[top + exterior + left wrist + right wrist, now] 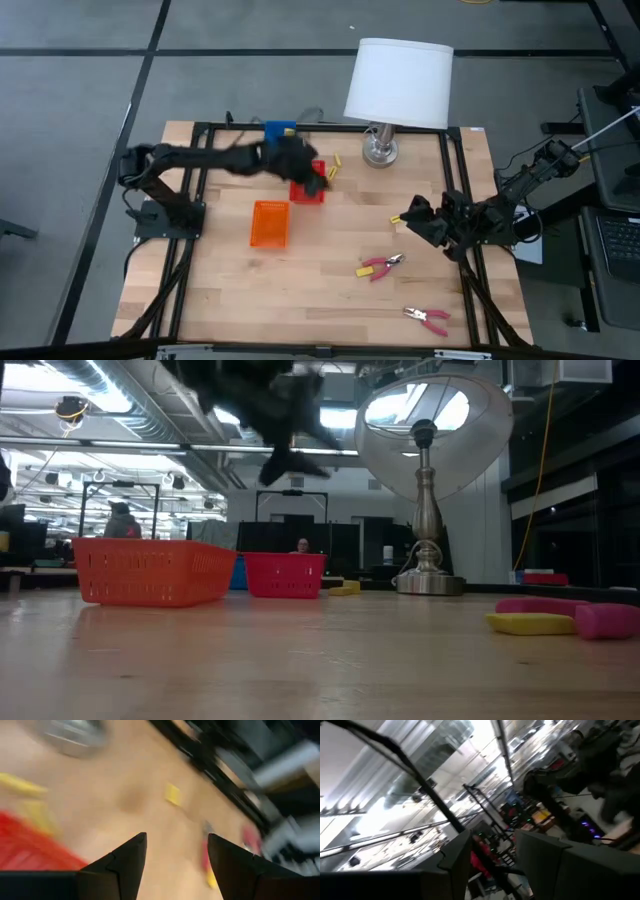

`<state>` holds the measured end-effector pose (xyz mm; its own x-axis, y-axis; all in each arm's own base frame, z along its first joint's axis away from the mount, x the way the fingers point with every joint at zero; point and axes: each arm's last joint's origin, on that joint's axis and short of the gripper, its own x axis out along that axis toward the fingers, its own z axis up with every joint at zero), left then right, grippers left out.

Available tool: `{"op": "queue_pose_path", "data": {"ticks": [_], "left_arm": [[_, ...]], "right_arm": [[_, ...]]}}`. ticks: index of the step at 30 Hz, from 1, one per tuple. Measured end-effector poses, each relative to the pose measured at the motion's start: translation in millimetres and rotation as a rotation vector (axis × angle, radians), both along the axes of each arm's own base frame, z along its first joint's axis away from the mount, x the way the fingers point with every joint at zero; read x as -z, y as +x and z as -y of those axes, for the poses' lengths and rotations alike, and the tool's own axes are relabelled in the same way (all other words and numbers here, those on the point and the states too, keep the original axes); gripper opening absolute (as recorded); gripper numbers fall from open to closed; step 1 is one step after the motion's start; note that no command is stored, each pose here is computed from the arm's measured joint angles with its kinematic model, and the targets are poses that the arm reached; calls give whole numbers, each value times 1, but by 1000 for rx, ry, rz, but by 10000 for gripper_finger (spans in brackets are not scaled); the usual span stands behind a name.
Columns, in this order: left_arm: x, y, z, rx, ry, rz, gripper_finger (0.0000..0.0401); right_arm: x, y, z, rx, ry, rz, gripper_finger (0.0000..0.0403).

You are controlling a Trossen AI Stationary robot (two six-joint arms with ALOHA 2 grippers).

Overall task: Pick & Place School Supplies
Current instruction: Put the pink hole puncher into the orange bin

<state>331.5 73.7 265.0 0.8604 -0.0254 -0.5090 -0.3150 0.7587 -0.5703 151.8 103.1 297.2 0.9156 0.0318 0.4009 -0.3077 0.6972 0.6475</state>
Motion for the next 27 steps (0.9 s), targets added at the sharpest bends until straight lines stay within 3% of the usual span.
{"op": "queue_pose_path", "data": {"ticks": [4,6,9,12,17,19,27], "left_arm": [[-2,8,81,219,80,8,203],[2,7,121,274,170,8,201],[9,1,172,263,337,15,197],[14,1,205,184,429,80,196],[33,22,220,170,416,48,196],[37,38,222,183,460,16,196],[51,97,223,235,596,-72,203]], "right_arm": [[-9,2,-4,-60,-36,41,155],[-21,6,-10,-100,-86,86,155],[-43,15,-21,-156,-164,152,155],[-58,28,-34,-217,-224,105,155],[-68,42,-59,-361,-230,-186,155],[-74,41,-69,-392,-229,-225,155],[-83,2,-93,-224,-152,-295,155]]}}
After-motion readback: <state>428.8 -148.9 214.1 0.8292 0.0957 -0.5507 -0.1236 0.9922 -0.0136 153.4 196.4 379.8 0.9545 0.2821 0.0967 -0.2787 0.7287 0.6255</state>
